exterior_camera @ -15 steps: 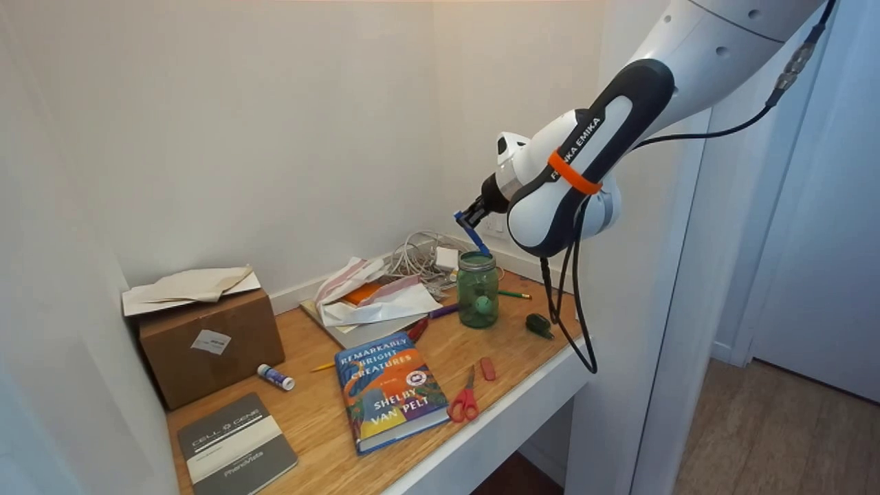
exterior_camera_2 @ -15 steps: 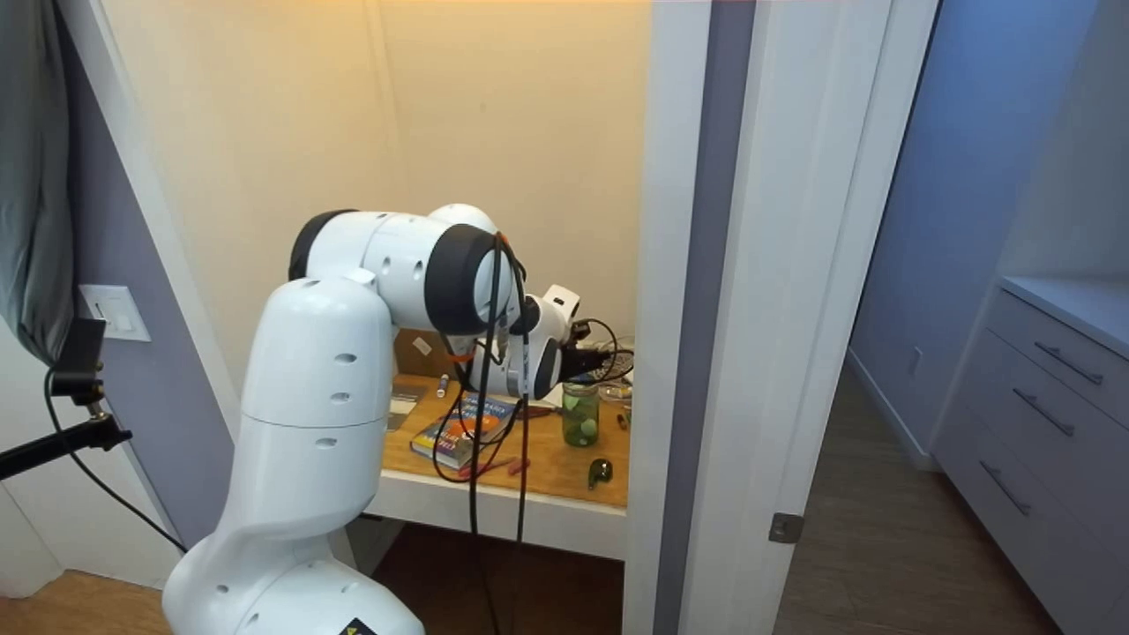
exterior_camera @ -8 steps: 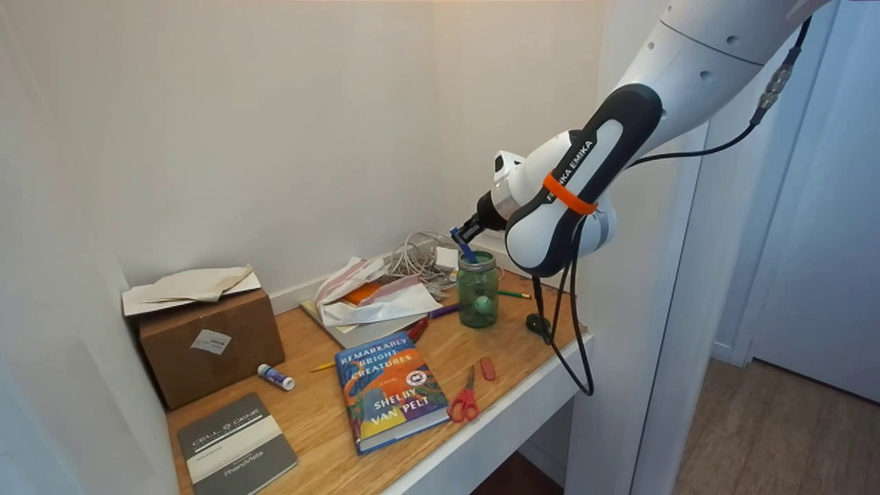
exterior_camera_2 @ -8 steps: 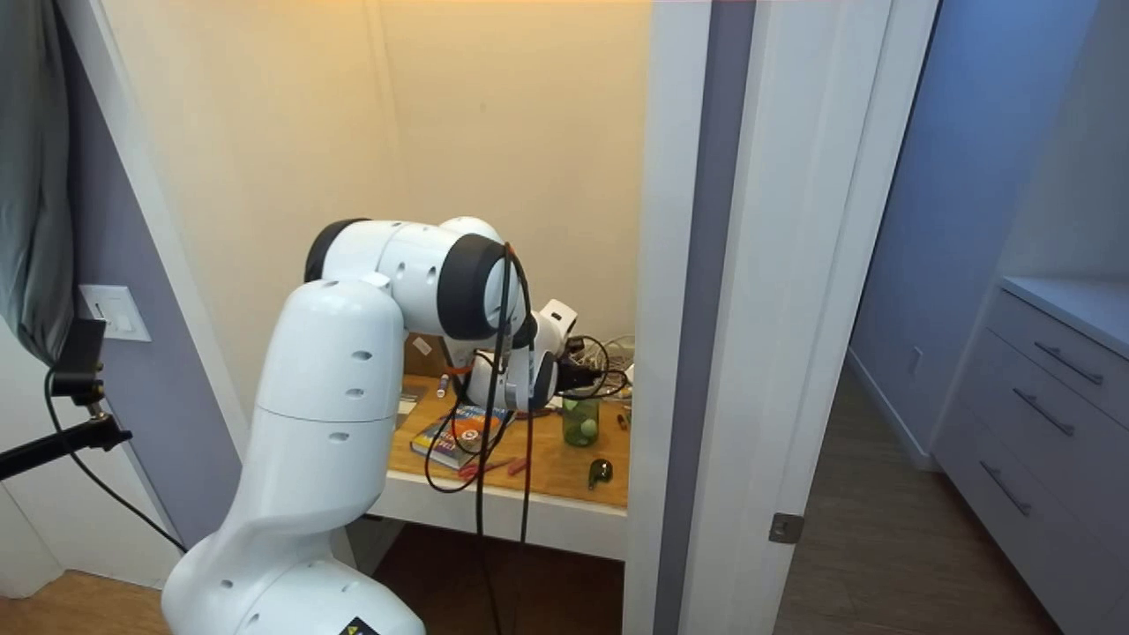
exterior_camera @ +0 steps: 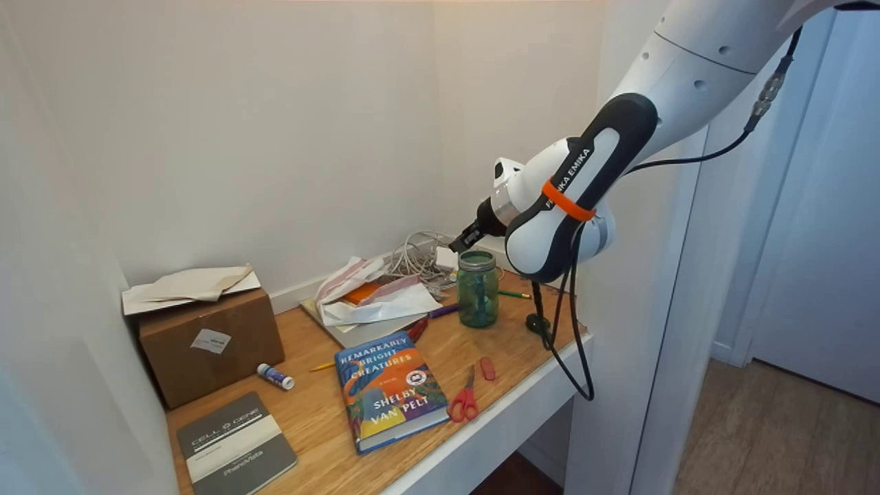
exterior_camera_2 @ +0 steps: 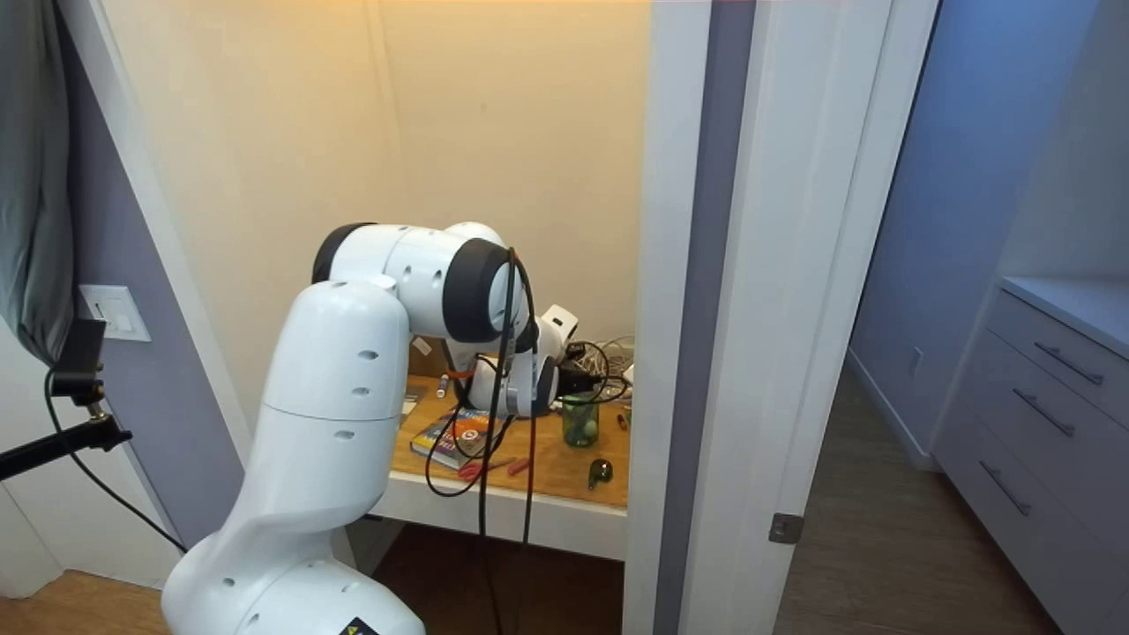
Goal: Put the blue marker inside the green jar.
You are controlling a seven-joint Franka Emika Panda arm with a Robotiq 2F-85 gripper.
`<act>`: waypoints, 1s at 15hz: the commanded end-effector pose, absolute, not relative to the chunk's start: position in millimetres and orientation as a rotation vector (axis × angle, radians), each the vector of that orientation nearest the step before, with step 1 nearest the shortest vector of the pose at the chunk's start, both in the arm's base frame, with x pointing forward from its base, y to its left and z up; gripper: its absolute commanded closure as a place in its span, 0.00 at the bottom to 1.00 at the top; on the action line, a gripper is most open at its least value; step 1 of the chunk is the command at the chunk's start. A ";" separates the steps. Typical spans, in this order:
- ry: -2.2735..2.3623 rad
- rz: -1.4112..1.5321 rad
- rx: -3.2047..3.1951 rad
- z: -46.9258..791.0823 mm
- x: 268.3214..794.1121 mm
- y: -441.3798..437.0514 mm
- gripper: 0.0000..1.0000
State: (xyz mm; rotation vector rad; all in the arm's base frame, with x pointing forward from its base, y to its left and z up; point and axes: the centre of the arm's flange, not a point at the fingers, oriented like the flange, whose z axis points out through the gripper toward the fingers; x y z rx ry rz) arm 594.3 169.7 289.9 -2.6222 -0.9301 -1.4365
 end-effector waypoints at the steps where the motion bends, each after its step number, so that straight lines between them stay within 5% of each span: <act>1: -0.947 -1.461 -2.612 301.9 599.0 174.6 0.14; 4: -0.968 -1.429 -2.649 316.3 597.8 176.0 0.00; 15: -1.111 -0.844 -2.943 408.9 587.1 182.3 0.00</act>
